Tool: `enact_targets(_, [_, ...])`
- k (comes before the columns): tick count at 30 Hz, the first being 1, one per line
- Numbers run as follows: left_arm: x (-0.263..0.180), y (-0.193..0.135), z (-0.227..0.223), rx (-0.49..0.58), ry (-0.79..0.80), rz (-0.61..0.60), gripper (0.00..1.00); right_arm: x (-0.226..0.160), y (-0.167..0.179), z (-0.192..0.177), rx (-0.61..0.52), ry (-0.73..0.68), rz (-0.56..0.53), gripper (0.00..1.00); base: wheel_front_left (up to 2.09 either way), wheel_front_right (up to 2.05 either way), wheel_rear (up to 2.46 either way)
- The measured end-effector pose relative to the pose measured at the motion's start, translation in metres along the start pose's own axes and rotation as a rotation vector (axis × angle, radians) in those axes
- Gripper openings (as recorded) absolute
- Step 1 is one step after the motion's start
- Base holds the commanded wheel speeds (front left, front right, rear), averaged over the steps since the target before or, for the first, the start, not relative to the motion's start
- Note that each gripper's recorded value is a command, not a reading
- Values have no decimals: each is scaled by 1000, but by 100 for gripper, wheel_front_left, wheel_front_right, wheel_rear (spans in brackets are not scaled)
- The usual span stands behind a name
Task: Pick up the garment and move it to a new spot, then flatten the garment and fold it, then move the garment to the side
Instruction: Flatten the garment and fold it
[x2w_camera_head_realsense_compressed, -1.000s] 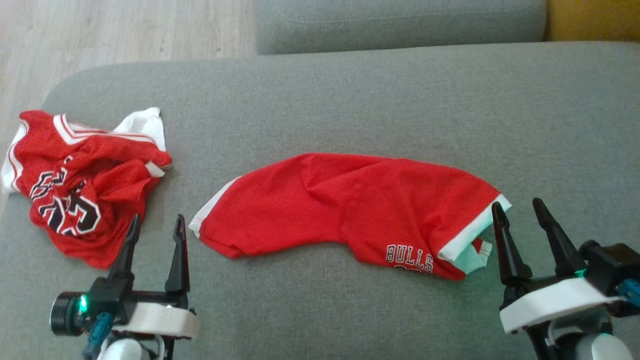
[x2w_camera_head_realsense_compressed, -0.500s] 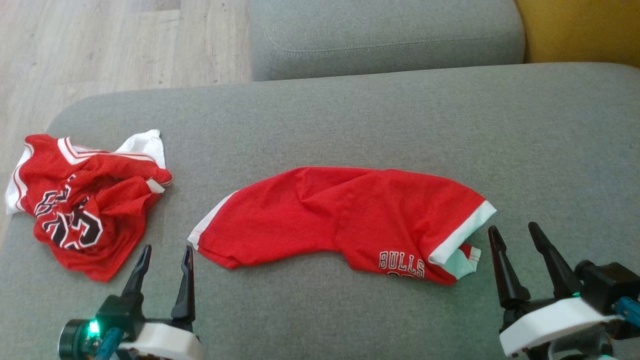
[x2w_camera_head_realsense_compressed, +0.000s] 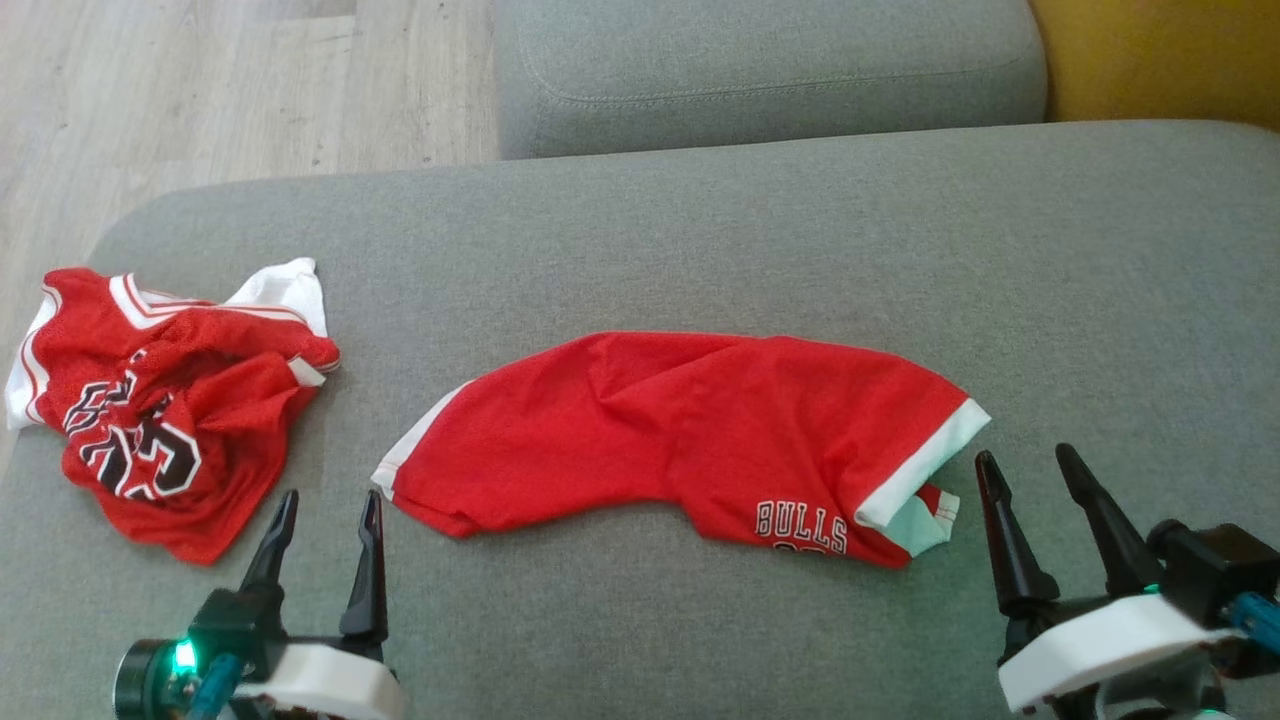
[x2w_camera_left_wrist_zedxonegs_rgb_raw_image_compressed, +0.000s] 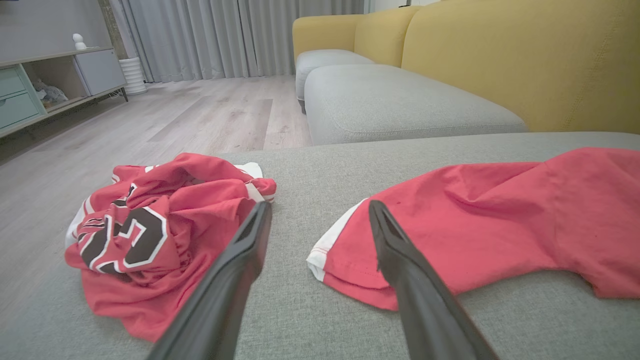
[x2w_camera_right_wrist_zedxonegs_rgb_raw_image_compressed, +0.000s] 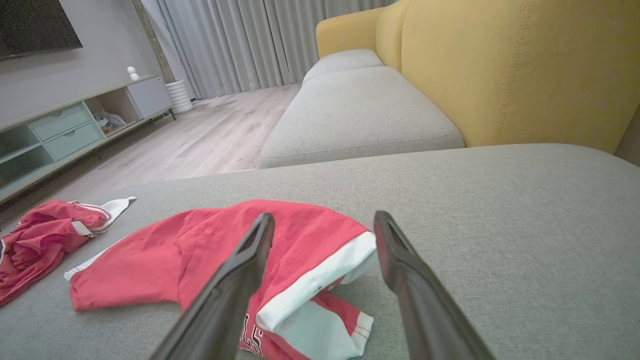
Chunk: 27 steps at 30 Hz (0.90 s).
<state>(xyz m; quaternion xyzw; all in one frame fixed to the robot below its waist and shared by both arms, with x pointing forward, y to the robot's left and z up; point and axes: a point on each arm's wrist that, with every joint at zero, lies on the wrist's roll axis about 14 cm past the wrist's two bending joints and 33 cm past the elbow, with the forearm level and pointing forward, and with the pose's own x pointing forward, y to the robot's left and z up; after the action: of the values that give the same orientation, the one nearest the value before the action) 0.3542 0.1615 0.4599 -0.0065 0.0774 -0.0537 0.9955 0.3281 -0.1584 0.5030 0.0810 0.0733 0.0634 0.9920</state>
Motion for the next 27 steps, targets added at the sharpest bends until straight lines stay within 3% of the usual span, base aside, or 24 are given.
enact_targets(4, [1, 0, -2, -6, 11, 3, 100, 0, -1, -15, -13, 73, -4, 100, 0, 0, 0])
enact_targets(15, [12, 3, -8, -9, 32, 11, 100, -6, 29, -114, -60, 454, 104, 100, 0, 0, 0])
enact_targets(27, [21, 7, -14, -26, 43, 27, 100, 22, 3, -142, -185, 549, 73, 100, 0, 0, 0])
